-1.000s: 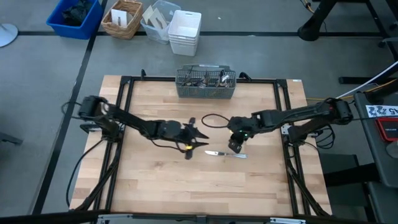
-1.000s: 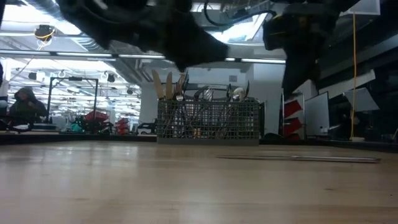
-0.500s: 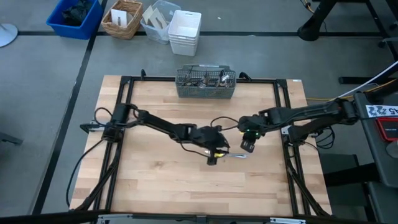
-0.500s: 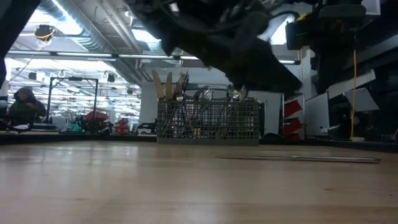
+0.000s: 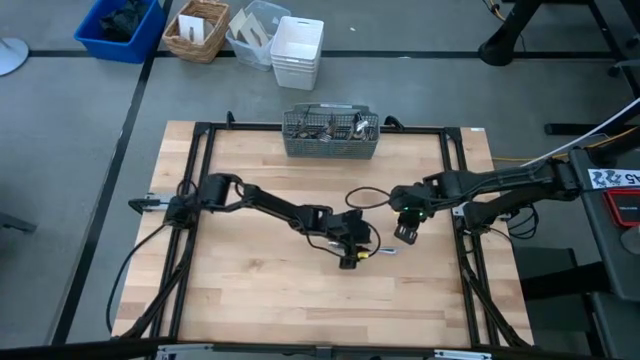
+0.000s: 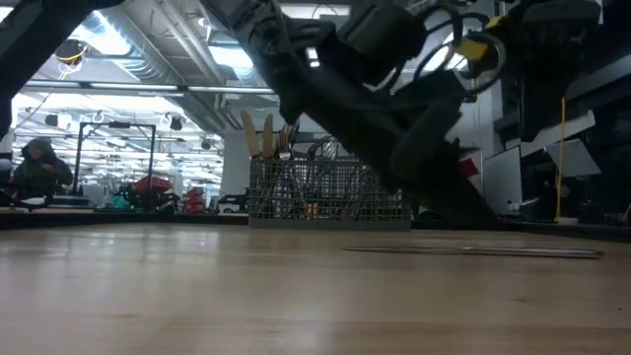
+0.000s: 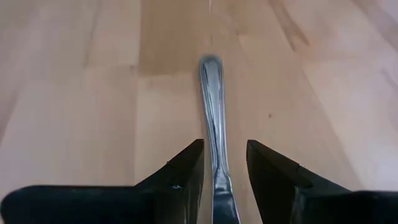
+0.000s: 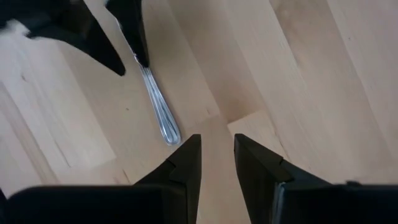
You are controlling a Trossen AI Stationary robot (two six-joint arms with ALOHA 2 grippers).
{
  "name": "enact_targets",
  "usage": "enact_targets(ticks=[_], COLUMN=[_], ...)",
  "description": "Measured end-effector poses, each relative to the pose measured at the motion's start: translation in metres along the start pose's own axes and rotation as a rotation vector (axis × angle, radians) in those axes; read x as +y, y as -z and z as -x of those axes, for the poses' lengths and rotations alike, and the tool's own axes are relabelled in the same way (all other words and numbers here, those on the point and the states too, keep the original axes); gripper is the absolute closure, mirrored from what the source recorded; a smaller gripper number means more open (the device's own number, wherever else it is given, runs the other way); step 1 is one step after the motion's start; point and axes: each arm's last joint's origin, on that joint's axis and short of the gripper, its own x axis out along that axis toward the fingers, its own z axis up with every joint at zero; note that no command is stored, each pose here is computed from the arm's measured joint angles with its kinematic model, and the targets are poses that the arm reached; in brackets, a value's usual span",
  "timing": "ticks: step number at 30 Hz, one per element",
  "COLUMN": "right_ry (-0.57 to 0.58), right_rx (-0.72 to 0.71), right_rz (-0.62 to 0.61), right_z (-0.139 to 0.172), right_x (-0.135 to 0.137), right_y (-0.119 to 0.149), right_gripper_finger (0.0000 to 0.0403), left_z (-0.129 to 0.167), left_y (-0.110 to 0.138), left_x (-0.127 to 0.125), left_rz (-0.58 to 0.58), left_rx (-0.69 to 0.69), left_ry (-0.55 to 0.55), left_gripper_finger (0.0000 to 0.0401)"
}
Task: Sort silverware
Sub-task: Put the table knife into the gray silverware organizer
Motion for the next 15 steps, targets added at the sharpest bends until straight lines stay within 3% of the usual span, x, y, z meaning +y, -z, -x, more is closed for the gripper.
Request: enact_targets(ticks=[10, 15], right_ry=[0.002, 0.002], right_rx=[-0.009, -0.009], right_rz=[-0.001, -0.001], right_z=[0.0, 0.0], right_x=[0.0, 0.0], right_y=[-0.001, -0.001], right_gripper_finger=[0.0304, 0.0304], left_z=[-0.011, -0.01], left_y=[0.017, 0.02], left_x=[0.0, 0.0], left_rz=[-0.005, 0.003], left_rx=[0.071, 0.118], left_ry=[0.001, -0.006], left_gripper_finger=[0.0289, 0.0313])
